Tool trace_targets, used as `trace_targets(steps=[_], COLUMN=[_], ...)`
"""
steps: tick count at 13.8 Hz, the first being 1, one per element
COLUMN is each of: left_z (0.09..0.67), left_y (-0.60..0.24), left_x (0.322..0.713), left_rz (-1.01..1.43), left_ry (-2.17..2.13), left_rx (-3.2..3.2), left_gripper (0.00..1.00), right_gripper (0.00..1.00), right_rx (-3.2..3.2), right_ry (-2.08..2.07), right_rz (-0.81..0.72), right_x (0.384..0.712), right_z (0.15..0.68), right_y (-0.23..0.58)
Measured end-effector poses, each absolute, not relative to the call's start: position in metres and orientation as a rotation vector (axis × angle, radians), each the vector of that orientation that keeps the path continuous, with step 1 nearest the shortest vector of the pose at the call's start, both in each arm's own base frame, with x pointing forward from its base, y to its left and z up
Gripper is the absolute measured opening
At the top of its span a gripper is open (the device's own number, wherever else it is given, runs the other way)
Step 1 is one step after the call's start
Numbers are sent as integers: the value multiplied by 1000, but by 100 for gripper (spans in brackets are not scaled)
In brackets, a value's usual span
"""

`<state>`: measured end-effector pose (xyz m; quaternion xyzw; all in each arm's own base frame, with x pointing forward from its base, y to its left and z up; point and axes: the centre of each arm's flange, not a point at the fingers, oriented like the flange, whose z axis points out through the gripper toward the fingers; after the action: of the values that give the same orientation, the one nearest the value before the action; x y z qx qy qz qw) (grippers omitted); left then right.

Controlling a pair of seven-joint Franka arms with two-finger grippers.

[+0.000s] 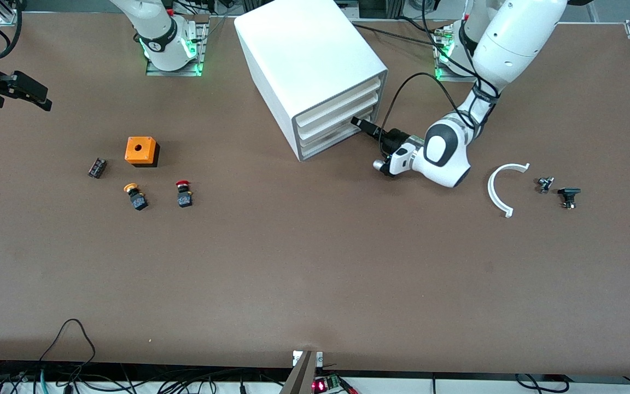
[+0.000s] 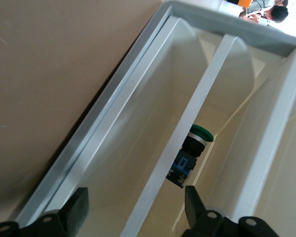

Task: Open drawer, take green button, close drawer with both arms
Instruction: 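Reach the left gripper to the bottom drawer of the white cabinet, then pull the bottom drawer open with the left gripper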

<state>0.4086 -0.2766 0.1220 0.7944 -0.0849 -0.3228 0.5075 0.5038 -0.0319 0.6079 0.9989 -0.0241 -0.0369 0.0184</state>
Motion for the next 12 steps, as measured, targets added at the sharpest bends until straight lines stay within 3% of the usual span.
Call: trace_targets(steps=[2,5,8,12], left_z=[116,114,121,142], left_y=[-291,-301,-299,-230], left_x=[391,379,386,466], left_rz=[-781,-768,-741,-515], left_ry=[-194,-213,-221,-133], left_rx=[1929,1939,1935,2025], left_gripper=[87,55,34,22], right_gripper=[100,100,100,100], right_rx=[3102,3102,3102,3100], right_ry=[-73,-69,-68,-61], right_rz=[-114,-114,-114,-144], right_x=[504,504,504,510], right_z=[608,608,608,598], right_y=[-31,-31,-30,-29])
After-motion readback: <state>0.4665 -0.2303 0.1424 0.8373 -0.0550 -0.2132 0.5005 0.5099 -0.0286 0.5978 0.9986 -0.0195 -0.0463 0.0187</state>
